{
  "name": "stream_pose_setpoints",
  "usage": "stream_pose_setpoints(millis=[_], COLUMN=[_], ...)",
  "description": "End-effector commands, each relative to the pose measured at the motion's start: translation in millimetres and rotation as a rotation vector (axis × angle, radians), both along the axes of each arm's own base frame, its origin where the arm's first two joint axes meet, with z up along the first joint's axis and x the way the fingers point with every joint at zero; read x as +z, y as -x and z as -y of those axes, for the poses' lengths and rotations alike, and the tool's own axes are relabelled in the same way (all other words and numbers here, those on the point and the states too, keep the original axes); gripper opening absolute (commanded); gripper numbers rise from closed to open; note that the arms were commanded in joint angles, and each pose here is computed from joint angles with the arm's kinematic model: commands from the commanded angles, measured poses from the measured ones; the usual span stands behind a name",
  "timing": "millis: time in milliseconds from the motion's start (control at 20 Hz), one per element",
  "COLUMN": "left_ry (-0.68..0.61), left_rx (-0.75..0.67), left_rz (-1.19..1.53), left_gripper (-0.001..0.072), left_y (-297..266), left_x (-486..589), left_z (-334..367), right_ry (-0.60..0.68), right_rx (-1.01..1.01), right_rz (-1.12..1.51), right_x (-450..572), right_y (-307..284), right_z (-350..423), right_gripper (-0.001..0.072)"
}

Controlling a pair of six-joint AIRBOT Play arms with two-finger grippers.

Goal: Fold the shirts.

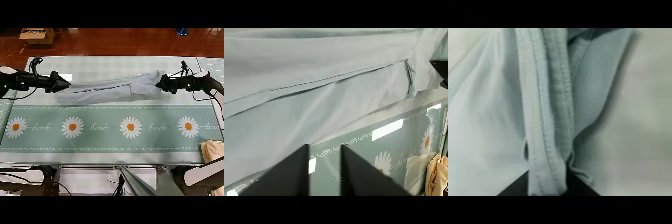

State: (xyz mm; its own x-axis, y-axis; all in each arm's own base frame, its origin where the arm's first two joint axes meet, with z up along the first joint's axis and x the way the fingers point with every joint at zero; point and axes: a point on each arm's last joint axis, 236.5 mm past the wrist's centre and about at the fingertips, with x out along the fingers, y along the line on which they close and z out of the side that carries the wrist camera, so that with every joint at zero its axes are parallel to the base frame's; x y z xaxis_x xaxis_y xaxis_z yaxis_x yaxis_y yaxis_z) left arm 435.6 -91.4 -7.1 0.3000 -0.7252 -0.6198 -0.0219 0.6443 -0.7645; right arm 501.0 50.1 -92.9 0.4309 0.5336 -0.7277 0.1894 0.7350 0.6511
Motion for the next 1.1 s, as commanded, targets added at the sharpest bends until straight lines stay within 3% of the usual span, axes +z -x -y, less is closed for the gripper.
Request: stream_pose_setpoints(millis=[0,50,400,700,1050], left_ry=[0.007,0.012,0.157,0.141,0.203], left_rx=[-0.018,-0.024,-0.105,-0.265,-0.422], left_rz=[-0.003,-0.005,0.032,0.058,-0.088], left_gripper=[0.0074,0.0022,0.0021,0.0021,0.0021], left_y=[3,4,7,45,123], left_x=[1,2,31,23,-13], left_z=[4,6,96,212,315], right_ry=[0.015,0.031,0.212,0.363,0.344], right_rx=[0.054,0.079,0.275,0.282,0.311], right_rz=[0.085,0.103,0.189,0.271,0.299], right_x=[29,42,147,217,255], right_y=[-5,-1,58,102,149], right_z=[-13,-12,-31,-61,-95], right_gripper=[0.0033,0.0033,0.0033,0.0033,0.0033])
